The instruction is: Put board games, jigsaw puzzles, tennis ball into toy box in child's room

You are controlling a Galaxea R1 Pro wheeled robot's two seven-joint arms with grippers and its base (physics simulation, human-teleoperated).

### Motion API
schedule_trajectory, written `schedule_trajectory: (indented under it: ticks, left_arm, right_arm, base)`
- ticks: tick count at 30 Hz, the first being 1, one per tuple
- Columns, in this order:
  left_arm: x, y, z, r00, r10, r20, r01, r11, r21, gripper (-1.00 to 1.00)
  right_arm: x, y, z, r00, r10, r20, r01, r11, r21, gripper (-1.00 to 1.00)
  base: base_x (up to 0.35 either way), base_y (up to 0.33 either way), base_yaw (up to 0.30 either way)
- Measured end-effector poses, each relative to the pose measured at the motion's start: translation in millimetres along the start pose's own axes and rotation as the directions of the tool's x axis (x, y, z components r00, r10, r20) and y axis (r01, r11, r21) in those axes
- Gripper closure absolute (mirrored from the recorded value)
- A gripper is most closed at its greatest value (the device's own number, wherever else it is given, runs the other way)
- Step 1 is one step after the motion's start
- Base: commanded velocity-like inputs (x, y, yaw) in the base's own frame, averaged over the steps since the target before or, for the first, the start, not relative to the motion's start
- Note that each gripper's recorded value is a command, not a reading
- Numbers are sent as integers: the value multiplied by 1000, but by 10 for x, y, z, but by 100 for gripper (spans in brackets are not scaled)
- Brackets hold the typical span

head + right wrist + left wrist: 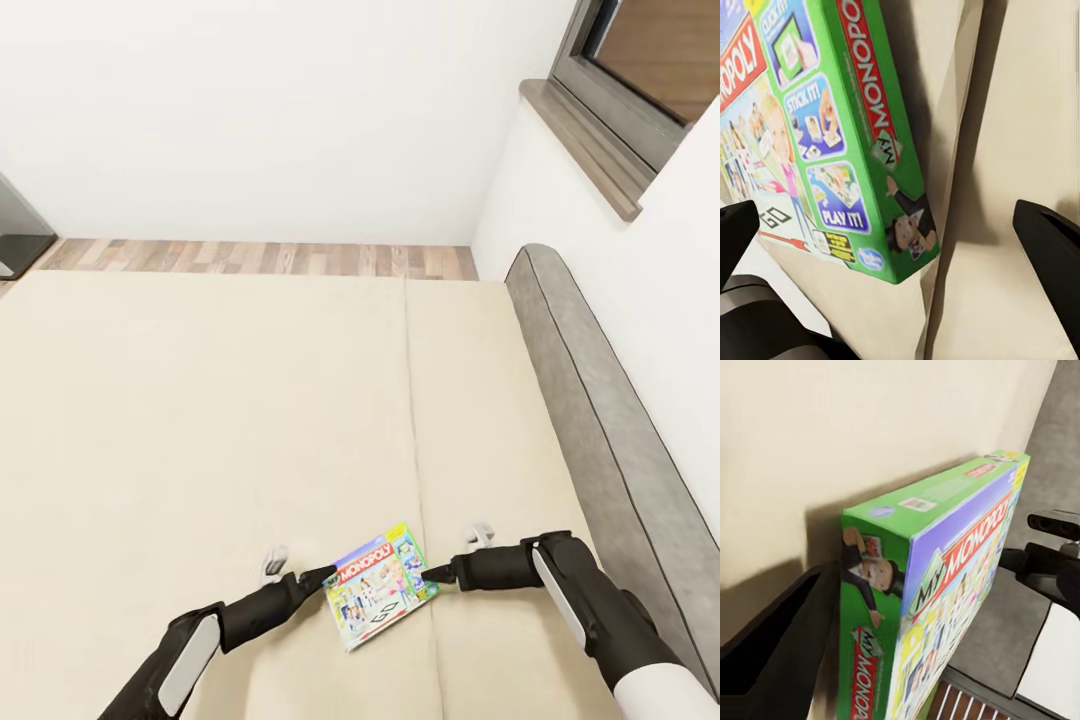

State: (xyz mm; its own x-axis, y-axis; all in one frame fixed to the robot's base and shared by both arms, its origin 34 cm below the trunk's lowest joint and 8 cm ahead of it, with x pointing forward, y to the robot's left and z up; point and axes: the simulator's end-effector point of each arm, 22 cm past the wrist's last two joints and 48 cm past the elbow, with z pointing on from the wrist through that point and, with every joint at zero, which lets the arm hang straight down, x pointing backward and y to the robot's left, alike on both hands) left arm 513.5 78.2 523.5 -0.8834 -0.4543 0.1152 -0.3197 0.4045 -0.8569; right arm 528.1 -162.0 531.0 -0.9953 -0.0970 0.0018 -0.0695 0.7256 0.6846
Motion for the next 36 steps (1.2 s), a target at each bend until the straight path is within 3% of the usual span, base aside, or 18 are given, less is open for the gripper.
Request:
schedule_trajectory:
  ticks: [14,36]
  left_arm:
    - [26,-49,139,1000,-16,-9,16,1000,3,-100]
    - [119,-89,246,999,0,-36,0,1000,-2,-100]
  right_arm:
    - [-39,-8,-24,1000,0,8,0,1000,0,-100]
    - [-68,5,-23,1000,-3,16,3,1000,-2,-100]
  base:
    - [0,0,0]
    - [0,0,0]
